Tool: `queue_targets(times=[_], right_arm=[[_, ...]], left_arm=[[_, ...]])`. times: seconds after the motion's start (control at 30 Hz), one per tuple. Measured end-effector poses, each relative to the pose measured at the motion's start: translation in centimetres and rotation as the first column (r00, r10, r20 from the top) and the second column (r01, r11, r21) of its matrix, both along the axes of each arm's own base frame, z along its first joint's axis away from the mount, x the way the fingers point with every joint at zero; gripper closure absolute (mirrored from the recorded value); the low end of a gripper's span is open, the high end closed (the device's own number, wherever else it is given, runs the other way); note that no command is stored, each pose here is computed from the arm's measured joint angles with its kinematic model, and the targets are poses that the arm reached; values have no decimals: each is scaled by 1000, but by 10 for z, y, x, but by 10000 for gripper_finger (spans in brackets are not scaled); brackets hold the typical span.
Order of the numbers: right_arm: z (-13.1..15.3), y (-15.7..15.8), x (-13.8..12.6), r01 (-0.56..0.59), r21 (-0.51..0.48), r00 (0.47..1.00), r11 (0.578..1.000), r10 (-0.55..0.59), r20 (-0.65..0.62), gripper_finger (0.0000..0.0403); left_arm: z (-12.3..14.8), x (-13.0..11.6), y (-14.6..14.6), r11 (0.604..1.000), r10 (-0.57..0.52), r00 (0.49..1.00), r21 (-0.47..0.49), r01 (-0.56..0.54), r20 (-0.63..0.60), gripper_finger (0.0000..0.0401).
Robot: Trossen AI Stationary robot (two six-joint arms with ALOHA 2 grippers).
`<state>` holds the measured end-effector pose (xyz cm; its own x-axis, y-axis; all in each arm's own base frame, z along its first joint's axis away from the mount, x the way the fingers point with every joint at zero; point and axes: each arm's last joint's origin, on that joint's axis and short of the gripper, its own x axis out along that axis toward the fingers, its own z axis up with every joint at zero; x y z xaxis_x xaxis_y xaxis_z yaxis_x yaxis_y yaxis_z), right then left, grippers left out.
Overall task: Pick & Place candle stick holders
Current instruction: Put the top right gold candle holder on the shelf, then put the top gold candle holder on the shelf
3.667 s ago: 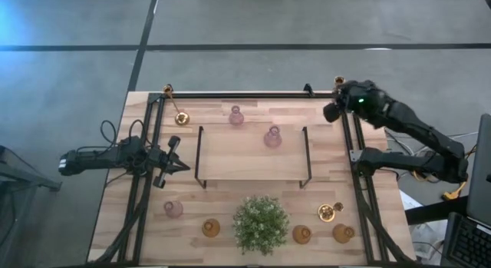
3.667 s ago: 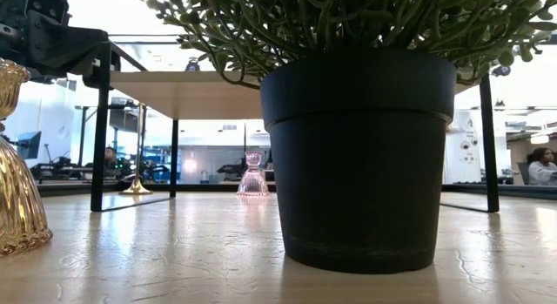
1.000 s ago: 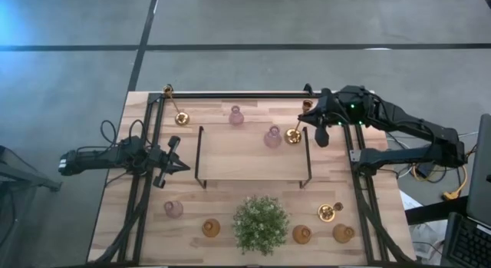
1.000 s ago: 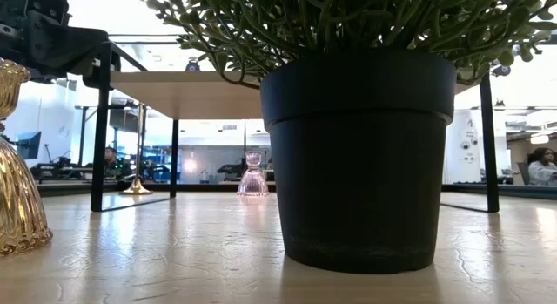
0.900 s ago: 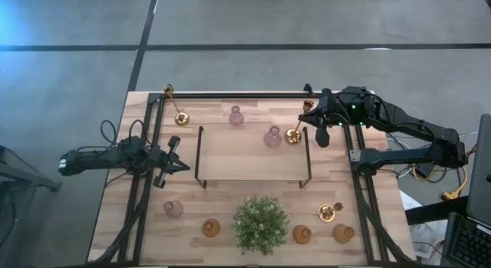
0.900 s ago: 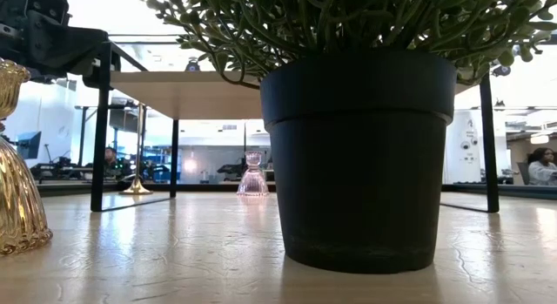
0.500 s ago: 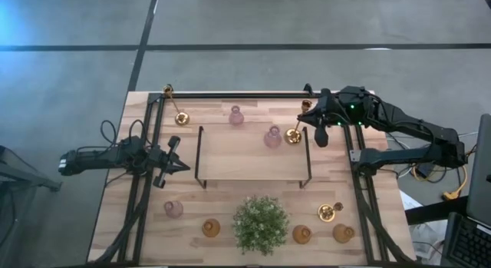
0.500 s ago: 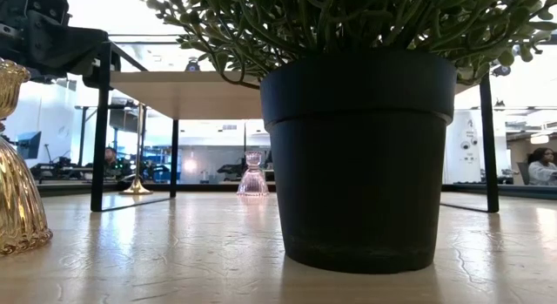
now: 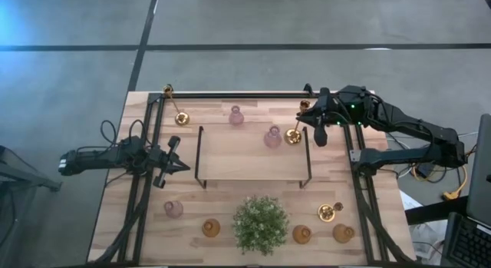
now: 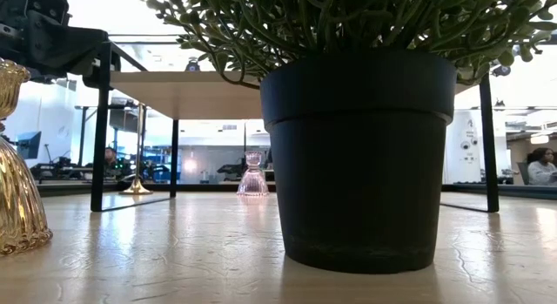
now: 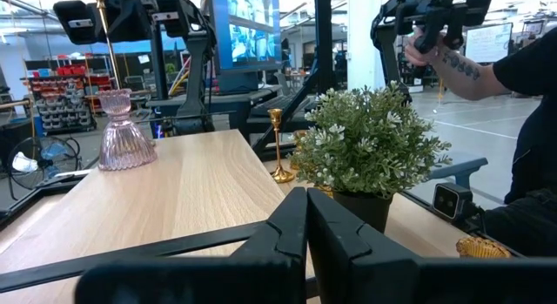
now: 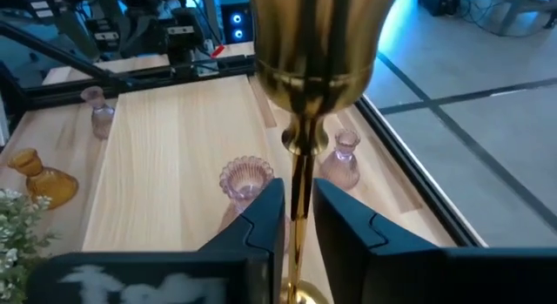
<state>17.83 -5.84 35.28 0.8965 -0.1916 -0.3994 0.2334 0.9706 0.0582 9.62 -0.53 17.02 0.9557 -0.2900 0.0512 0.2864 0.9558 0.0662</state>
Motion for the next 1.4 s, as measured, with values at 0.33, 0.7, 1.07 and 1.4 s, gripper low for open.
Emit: queue_targets(times=[0.33,0.7,1.07,1.4], right_arm=[[1,0,-1,4,7,1000,1000,-4,4,267],[3,6,-18,13,8,1000,1000,-13,-23,183],[7,21,-65,88,45,996,995,-87,-30,177],[-1,34,-94,43,203,995,978,-24,-94,191]], left_arm=[[0,0,0,1000,0,1000,0,0,0,389],[0,0,0,1000,0,1000,0,0,0,389],[0,0,0,1000,0,1000,0,0,0,389],[0,0,0,1000,0,1000,0,0,1,389]])
